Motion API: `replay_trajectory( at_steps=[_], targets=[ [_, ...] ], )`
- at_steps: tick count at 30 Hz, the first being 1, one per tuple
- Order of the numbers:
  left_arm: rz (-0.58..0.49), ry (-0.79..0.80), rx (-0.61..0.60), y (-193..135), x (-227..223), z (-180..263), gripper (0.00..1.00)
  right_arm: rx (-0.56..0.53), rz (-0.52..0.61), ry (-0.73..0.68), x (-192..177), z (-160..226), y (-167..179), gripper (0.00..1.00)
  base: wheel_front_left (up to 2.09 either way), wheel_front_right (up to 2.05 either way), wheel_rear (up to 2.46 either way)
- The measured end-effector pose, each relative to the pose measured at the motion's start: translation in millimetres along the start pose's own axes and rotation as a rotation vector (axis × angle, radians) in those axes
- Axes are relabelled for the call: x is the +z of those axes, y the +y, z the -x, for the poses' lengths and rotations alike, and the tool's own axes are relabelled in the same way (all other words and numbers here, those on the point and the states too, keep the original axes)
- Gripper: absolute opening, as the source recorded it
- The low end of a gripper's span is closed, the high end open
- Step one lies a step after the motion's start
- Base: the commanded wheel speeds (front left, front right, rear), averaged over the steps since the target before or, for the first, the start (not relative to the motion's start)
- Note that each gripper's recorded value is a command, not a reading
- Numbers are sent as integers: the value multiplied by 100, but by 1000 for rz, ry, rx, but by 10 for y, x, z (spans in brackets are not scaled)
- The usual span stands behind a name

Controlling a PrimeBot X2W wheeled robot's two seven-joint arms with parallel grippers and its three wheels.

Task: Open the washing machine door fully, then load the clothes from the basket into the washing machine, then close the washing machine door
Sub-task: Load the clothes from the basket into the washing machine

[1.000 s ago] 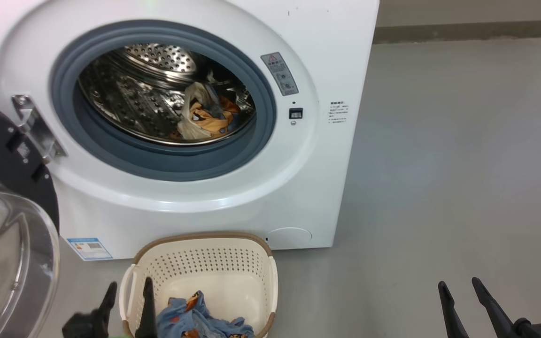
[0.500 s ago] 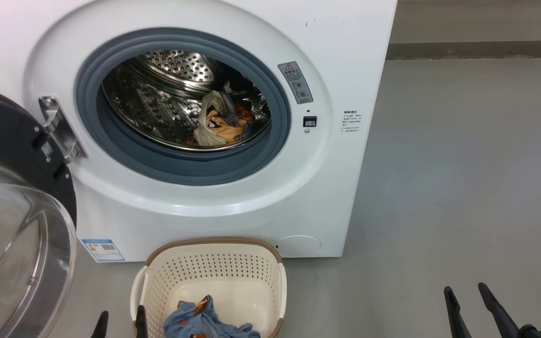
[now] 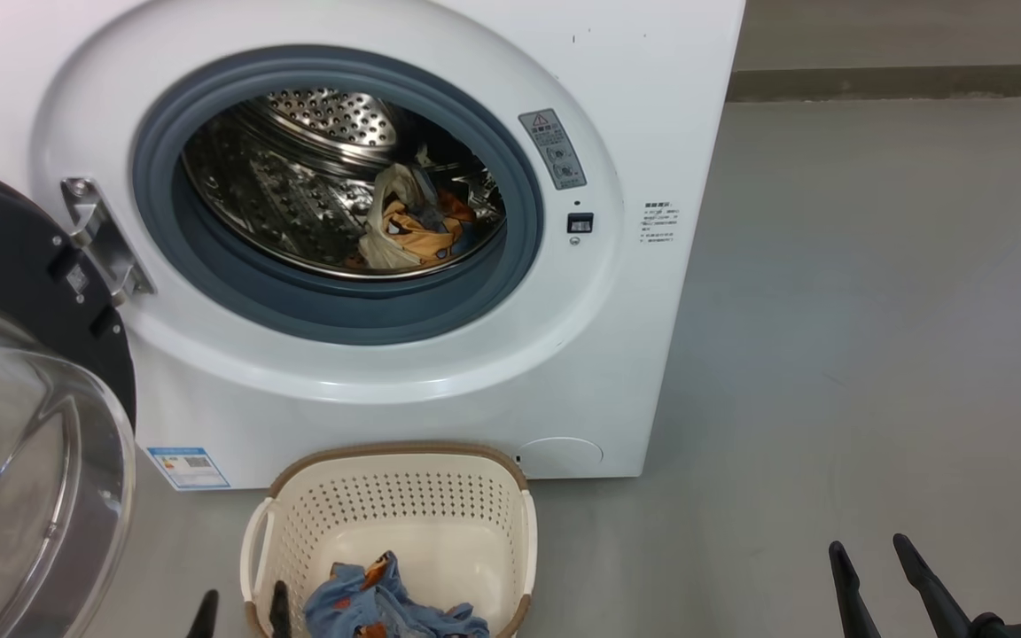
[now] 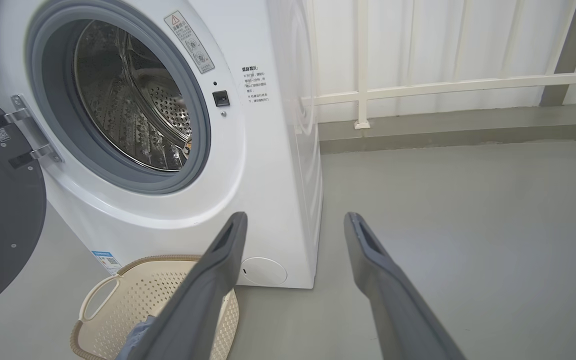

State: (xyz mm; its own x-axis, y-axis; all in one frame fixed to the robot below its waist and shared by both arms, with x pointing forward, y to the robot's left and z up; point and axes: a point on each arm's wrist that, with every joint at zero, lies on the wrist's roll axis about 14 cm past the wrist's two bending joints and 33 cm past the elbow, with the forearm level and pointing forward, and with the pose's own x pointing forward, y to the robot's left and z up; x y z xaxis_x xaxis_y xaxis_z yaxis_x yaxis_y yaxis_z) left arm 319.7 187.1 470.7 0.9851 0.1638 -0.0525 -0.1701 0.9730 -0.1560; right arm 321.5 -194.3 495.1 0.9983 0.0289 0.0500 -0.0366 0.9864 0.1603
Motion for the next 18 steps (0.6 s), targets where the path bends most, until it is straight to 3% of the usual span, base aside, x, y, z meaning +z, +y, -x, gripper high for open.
replay_trajectory(
  at_steps=[8, 18],
  targets=[
    [11, 122, -78, -238, -337, -59, 100, -20, -6, 30, -89, -2, -42, 100, 0, 0, 0],
    [20, 349, -197, -630, -798, -597, 100, -19, -22, 39, -158, -365, -9, 100, 0, 0, 0]
  ],
)
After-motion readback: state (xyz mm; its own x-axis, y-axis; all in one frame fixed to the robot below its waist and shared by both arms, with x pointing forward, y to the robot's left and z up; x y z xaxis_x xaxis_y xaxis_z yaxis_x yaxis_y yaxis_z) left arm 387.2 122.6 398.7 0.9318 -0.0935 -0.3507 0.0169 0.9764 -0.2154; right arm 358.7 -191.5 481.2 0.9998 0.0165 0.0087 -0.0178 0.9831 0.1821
